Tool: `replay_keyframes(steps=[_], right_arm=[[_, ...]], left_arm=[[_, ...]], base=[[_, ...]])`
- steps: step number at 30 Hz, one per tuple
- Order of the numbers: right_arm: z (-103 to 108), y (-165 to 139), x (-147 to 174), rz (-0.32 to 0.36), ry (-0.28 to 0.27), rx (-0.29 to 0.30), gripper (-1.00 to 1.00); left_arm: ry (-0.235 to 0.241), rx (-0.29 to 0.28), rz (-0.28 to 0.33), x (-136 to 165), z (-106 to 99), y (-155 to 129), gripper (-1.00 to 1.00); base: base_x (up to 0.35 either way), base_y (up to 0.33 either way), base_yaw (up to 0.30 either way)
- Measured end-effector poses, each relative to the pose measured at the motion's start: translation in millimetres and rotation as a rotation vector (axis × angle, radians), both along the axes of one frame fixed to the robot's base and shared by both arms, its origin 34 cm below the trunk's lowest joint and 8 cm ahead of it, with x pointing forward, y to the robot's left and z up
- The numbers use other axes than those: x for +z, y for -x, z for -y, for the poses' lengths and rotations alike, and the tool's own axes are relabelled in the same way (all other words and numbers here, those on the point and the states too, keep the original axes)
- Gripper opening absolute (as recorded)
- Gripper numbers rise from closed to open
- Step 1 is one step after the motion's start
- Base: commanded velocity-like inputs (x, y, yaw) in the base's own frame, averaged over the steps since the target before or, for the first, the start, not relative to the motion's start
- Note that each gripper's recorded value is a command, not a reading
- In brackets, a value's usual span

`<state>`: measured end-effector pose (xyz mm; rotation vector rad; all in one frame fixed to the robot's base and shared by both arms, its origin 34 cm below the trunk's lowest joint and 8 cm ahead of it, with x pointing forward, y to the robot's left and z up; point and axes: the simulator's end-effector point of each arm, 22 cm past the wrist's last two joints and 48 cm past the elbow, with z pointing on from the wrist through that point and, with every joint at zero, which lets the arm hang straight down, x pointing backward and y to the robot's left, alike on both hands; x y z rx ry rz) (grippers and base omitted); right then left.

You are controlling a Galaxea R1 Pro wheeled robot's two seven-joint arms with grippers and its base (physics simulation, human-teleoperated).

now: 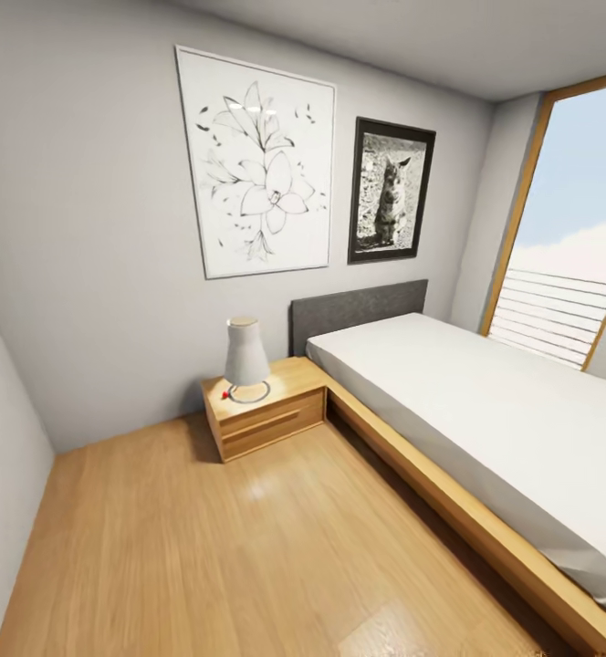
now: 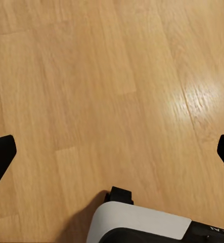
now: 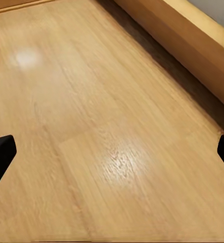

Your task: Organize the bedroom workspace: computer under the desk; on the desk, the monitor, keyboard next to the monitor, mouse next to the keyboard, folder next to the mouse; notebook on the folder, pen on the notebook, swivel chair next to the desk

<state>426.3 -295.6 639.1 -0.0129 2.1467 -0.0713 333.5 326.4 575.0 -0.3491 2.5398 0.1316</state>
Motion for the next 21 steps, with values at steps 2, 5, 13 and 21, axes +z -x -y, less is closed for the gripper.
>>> replay_keyframes(steps=[2, 5, 13, 21], right_arm=[[-0.8, 1.7, -1.5, -0.007, -0.002, 0.002, 1.0], [-4.0, 6.6, -5.1, -0.02, -0.005, 0.007, 1.0], [-5.7, 9.2, -6.9, -0.027, -0.007, 0.009, 1.0], [-6.8, 11.5, -9.3, -0.036, -0.008, 0.012, 1.0]], left_arm=[[-0.001, -0.001, 0.001, 0.2, -0.1, -0.3, 1.0], [0.0, -0.003, 0.003, 0.4, 0.4, -0.8, 1.0], [0.001, -0.005, 0.003, 0.6, 0.5, -1.1, 1.0], [0.0, -0.006, -0.003, -0.7, -0.1, 1.2, 1.0]], base=[[0.0, 0.0, -0.292], [0.0, 0.0, -0.294], [0.0, 0.0, -0.294], [0.0, 0.0, -0.248]])
